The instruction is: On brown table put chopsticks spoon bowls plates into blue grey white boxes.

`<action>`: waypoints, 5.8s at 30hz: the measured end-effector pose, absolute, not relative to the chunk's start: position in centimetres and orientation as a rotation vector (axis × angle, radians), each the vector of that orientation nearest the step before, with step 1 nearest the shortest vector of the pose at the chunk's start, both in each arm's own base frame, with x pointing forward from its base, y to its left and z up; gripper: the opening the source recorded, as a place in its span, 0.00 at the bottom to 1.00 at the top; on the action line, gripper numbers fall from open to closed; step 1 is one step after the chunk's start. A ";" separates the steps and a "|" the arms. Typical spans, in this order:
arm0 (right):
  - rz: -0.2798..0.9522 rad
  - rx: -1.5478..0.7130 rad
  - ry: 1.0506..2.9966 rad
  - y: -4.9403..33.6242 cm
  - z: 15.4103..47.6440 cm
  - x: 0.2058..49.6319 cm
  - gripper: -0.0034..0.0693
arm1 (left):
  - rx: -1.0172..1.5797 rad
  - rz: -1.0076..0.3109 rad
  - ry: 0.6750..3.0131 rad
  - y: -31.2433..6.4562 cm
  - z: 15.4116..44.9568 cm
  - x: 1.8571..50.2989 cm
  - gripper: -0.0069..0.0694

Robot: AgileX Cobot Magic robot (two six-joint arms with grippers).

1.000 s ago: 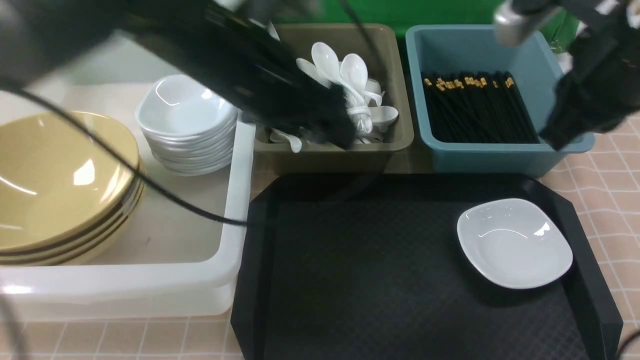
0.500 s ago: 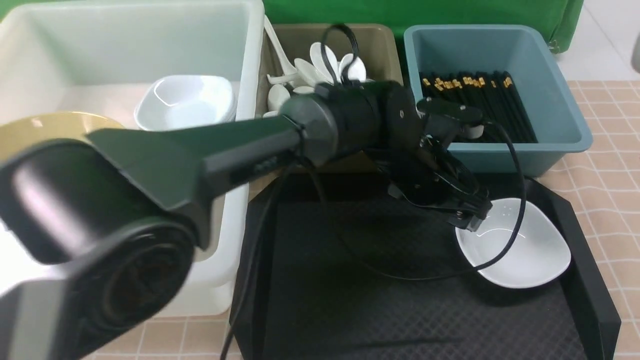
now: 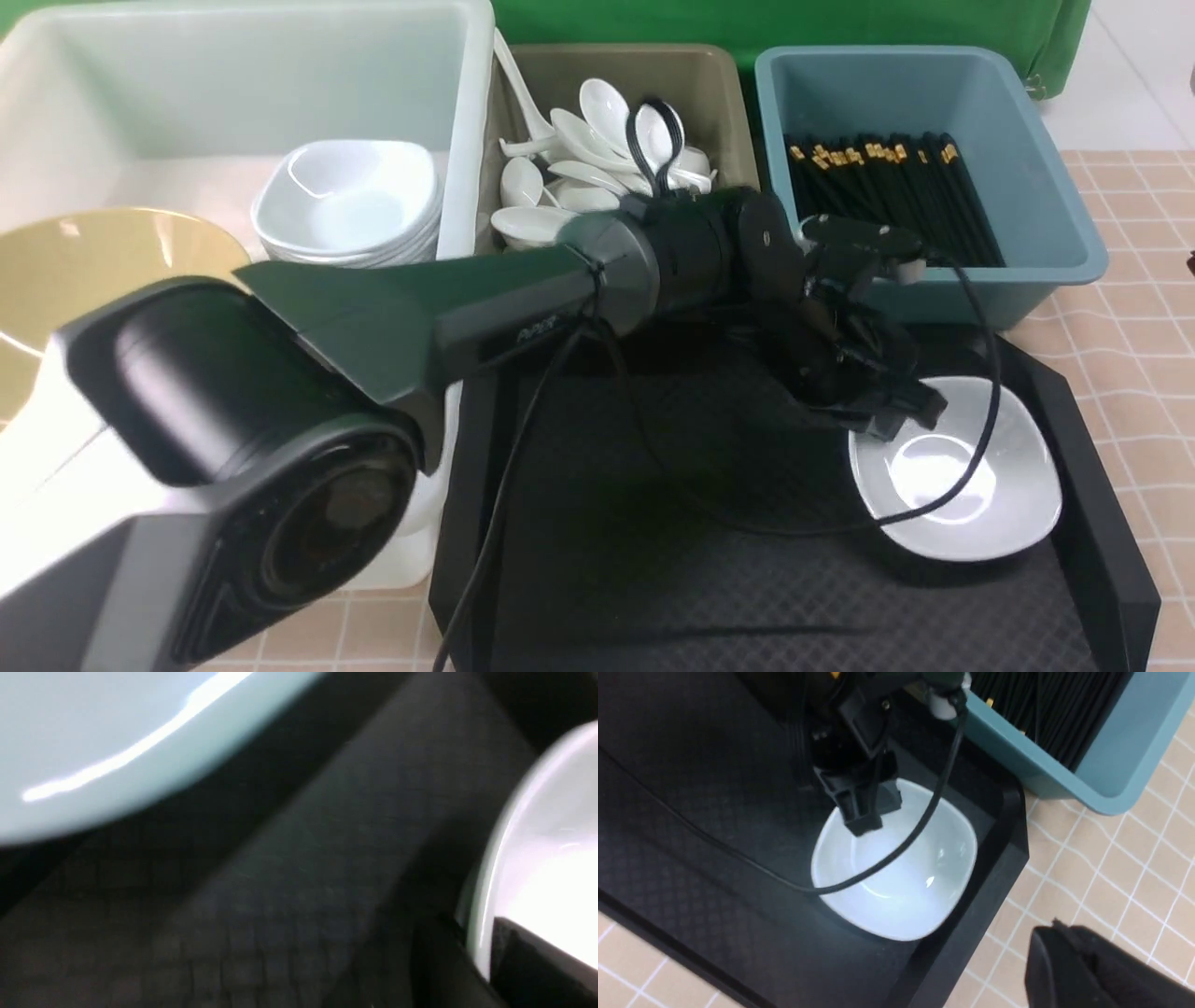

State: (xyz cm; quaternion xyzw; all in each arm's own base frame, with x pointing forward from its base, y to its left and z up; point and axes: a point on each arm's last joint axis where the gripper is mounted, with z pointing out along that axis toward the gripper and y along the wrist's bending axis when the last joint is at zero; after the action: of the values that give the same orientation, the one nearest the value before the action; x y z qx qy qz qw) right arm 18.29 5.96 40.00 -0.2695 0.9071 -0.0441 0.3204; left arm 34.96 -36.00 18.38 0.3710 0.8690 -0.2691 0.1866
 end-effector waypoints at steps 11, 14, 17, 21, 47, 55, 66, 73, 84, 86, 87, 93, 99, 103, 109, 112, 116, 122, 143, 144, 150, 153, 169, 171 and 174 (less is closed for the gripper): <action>0.039 -0.812 2.140 8.3 41.2 19.9 0.11 | 0.888 -0.620 2.288 -20.8 36.6 36.7 0.10; 0.173 -0.981 2.054 11.5 41.7 21.0 0.11 | 0.730 -0.539 2.272 -13.6 40.5 36.7 0.10; 0.239 -1.130 2.004 15.2 41.4 22.6 0.11 | 0.592 -0.475 2.318 -8.3 41.2 37.2 0.10; 0.278 -1.240 1.967 19.2 41.1 24.2 0.11 | 0.453 -0.430 2.381 -3.9 39.9 38.2 0.10; 0.183 -1.420 2.004 22.1 40.2 26.3 0.11 | 0.246 -0.258 2.558 2.4 28.6 44.6 0.66; 0.169 -1.441 2.114 21.5 39.6 25.8 0.11 | 0.233 -0.214 2.439 2.1 37.9 41.6 0.80; 0.211 -1.281 2.137 17.5 43.2 21.0 0.11 | 0.226 -0.140 2.314 0.7 47.6 26.2 0.34; 0.254 -1.083 1.877 13.9 43.4 16.5 0.11 | 0.171 -0.053 2.247 0.3 41.9 17.9 0.09; 0.339 -0.747 1.459 8.4 39.2 10.2 0.11 | 0.108 0.049 2.015 0.0 31.5 9.1 0.09; 0.347 -0.710 1.405 7.7 38.7 9.5 0.11 | 0.098 0.064 1.955 0.0 30.3 8.1 0.09; 0.352 -0.694 1.385 7.5 38.5 9.2 0.11 | 0.094 0.073 1.918 -0.1 29.8 7.6 0.09; 0.354 -0.693 1.388 7.3 37.9 9.0 0.12 | 0.083 0.089 1.839 -0.1 27.9 6.3 0.09; 0.359 -0.716 1.449 7.4 37.3 9.0 0.12 | 0.083 0.083 1.884 -0.1 25.8 6.2 0.09; 0.360 -0.725 1.469 7.4 37.1 8.9 0.13 | 0.082 0.076 1.937 -0.1 24.1 6.4 0.09; 0.364 -0.722 1.473 7.4 37.1 8.9 0.14 | 0.080 0.068 1.996 -0.1 22.0 6.4 0.09; 0.366 -0.714 1.466 7.4 36.6 9.0 0.15 | 0.080 0.065 2.018 -0.1 21.3 6.4 0.09; 0.361 -0.663 1.420 6.7 34.1 8.5 0.13 | 0.082 0.066 2.024 -0.1 21.1 6.4 0.09; 0.321 -0.318 1.356 3.7 28.6 8.2 0.10 | 0.087 0.070 2.022 -0.1 21.0 6.4 0.09; -0.024 0.136 1.787 -0.6 17.8 5.4 0.10 | 0.090 0.074 2.021 -0.1 21.0 6.4 0.09; -0.026 0.138 1.796 -0.6 17.7 5.4 0.10 | 0.090 0.074 2.021 -0.1 21.0 6.4 0.09; -0.028 0.137 1.798 -0.6 17.7 5.4 0.10 | 0.090 0.074 2.021 -0.1 21.0 6.4 0.09; -0.028 0.137 1.798 -0.6 17.7 5.4 0.10 | 0.090 0.074 2.021 -0.1 21.0 6.4 0.09; -0.028 0.137 1.799 -0.6 17.7 5.4 0.10 | 0.090 0.074 2.021 -0.1 21.0 6.4 0.09; -0.028 0.137 1.799 -0.6 17.7 5.4 0.11 | 0.090 0.074 2.021 -0.1 21.0 6.4 0.09; -0.028 0.137 1.799 -0.6 17.7 5.4 0.11 | 0.090 0.074 2.021 -0.1 21.0 6.4 0.09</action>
State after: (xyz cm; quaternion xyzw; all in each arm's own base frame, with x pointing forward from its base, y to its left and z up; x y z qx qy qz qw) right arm 5.40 -0.65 17.68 0.0595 0.7824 -0.0122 0.6199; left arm 6.44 -0.08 21.02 0.0378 0.8466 0.0311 0.5300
